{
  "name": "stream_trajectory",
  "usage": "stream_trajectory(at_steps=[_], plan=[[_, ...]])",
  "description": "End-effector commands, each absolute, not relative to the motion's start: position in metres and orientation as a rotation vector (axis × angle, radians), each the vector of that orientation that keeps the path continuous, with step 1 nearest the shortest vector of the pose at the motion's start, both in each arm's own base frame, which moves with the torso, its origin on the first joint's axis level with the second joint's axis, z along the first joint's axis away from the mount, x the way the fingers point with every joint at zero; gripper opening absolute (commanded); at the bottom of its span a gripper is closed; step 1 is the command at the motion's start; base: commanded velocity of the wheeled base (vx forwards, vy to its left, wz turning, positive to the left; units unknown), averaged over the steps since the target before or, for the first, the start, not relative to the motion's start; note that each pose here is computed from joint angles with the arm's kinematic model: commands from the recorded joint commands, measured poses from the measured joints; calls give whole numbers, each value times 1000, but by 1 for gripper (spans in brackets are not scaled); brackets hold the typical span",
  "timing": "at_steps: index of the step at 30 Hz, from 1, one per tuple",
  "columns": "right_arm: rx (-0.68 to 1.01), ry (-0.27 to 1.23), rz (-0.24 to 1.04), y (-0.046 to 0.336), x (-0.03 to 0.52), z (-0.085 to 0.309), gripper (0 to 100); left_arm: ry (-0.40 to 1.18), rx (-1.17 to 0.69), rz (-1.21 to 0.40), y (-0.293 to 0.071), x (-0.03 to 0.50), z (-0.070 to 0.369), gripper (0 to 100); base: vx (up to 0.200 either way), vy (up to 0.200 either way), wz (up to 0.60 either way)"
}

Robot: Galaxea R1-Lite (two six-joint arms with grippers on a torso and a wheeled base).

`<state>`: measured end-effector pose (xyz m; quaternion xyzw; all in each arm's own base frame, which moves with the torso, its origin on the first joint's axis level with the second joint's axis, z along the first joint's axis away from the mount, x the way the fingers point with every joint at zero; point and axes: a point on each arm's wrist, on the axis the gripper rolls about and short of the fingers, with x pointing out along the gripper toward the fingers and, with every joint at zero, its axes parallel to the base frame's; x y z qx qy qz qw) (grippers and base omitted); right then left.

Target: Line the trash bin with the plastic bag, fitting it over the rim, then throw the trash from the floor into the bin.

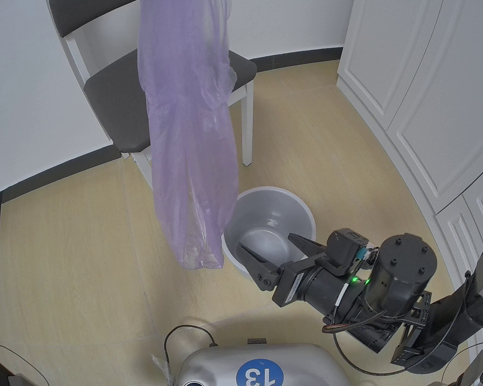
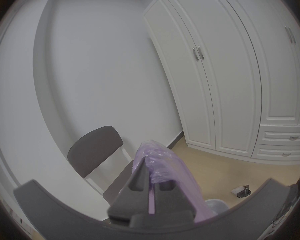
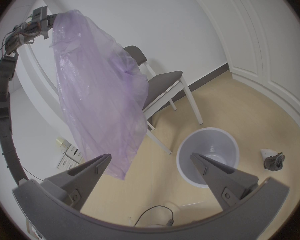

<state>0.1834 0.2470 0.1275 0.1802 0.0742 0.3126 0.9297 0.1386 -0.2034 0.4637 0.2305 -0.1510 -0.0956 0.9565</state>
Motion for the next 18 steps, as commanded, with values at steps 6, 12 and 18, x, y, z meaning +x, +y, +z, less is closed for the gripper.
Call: stream_trajectory(at_steps=[6,12,18], plan=[[362,144,679,274,184,124,100,-291,489,-191,-214,138,460,0,0,0,0],[369,135,669,279,192,123,100,-292,514,-196,-217,134,460,0,0,0,0],[371,131,662,278,195,124,100,-295,514,-196,-217,134,460,0,0,0,0]])
